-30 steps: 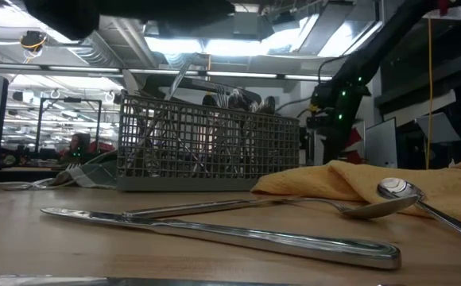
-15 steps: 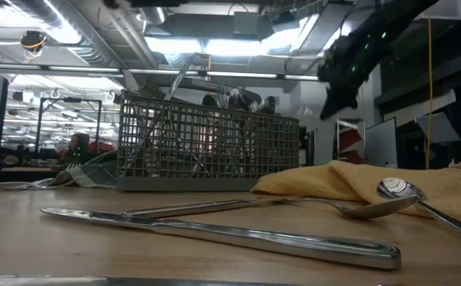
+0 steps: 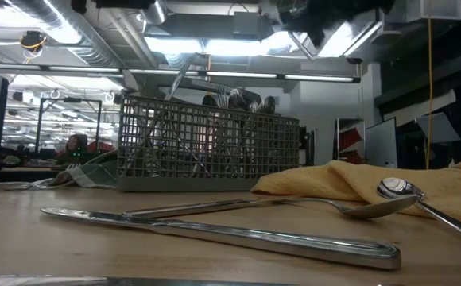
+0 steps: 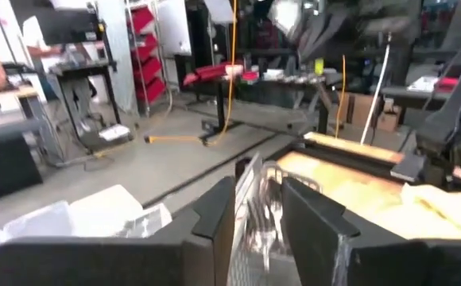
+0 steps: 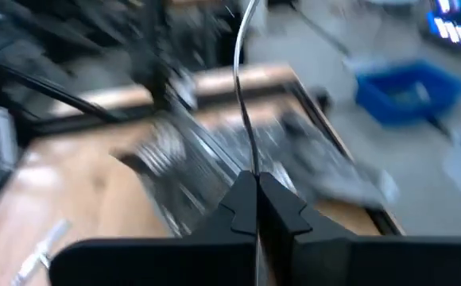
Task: Sort silverware
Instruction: Put the silver fork into the gray silverware basket
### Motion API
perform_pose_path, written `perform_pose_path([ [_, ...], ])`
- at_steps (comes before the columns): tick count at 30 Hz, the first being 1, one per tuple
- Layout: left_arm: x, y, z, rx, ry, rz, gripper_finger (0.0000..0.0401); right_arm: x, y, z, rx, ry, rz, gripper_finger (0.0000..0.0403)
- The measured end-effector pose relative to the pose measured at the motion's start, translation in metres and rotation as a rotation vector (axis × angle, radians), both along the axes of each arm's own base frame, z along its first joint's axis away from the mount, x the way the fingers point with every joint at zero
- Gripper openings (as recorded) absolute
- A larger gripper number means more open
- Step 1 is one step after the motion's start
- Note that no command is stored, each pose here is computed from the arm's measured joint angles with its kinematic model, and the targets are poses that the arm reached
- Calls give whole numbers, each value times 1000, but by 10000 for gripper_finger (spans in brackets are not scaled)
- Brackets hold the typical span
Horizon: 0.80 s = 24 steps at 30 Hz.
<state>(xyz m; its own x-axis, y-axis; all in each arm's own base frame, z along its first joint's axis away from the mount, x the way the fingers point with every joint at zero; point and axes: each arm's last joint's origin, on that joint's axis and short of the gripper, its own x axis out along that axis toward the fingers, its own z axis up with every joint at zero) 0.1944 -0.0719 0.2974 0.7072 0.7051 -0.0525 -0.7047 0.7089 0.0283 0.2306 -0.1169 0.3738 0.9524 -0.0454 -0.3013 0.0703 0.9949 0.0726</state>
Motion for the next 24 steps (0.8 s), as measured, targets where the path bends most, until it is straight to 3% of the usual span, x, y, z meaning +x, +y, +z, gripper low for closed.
perform_pose_path([
  [6,-10,2,-11,-101,14,-53,95,35,47,-10,-132,-217,93,1],
  [14,-12,2,-21,-163,70,-120,95,58,73,-77,-213,-488,7,1],
  [19,-12,2,-22,-174,69,-122,95,75,68,-116,-149,-609,-56,1],
  [24,-12,2,-22,-175,70,-124,95,102,64,-146,-117,-644,-54,1],
])
